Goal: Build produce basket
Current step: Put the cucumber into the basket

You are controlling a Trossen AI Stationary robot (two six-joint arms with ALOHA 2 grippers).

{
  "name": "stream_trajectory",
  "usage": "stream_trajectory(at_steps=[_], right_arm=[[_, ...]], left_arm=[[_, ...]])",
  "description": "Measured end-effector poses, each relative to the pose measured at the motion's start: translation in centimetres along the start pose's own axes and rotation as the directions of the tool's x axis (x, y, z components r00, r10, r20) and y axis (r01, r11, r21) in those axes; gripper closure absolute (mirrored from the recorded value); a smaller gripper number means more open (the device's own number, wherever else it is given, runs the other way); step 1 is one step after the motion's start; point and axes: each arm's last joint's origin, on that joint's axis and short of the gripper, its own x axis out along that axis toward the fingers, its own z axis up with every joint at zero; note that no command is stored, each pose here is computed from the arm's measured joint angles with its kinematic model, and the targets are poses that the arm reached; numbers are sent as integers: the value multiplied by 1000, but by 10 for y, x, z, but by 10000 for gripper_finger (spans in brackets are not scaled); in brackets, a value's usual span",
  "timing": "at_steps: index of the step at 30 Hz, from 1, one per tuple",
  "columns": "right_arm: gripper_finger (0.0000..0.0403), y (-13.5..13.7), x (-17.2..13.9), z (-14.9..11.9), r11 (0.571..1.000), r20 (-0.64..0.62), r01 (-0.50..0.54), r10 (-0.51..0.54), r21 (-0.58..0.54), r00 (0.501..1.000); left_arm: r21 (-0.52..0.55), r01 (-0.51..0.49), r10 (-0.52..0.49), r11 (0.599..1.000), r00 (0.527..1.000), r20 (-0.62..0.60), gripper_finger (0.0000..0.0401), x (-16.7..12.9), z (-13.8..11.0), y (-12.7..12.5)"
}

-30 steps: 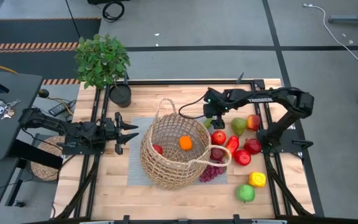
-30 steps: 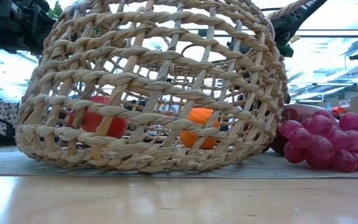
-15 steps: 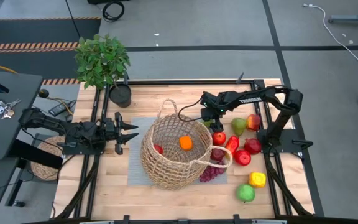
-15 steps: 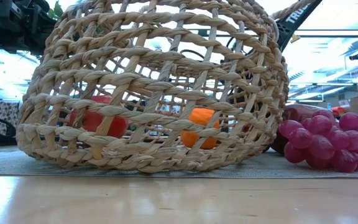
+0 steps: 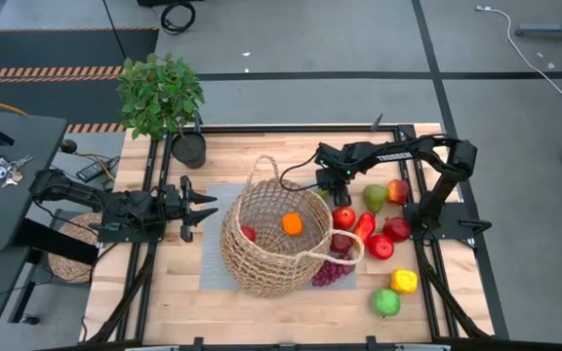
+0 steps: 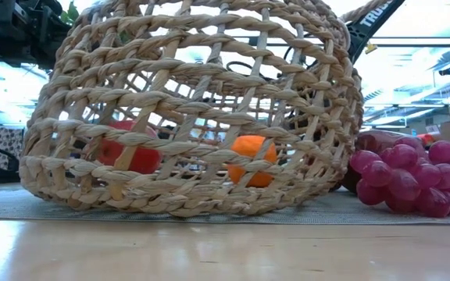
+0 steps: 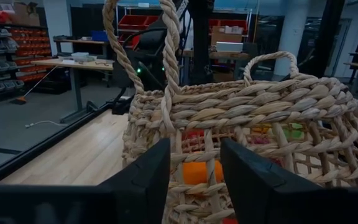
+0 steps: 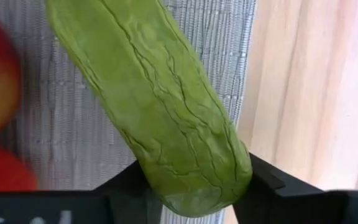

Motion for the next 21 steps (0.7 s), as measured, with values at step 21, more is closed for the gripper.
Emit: stream_trajectory(at_steps=[21], right_arm=[[264, 0, -118, 8, 959, 201, 234, -264, 161, 943]], left_arm=[[-1, 0, 0, 1000, 1000, 1, 254, 0, 0, 0]])
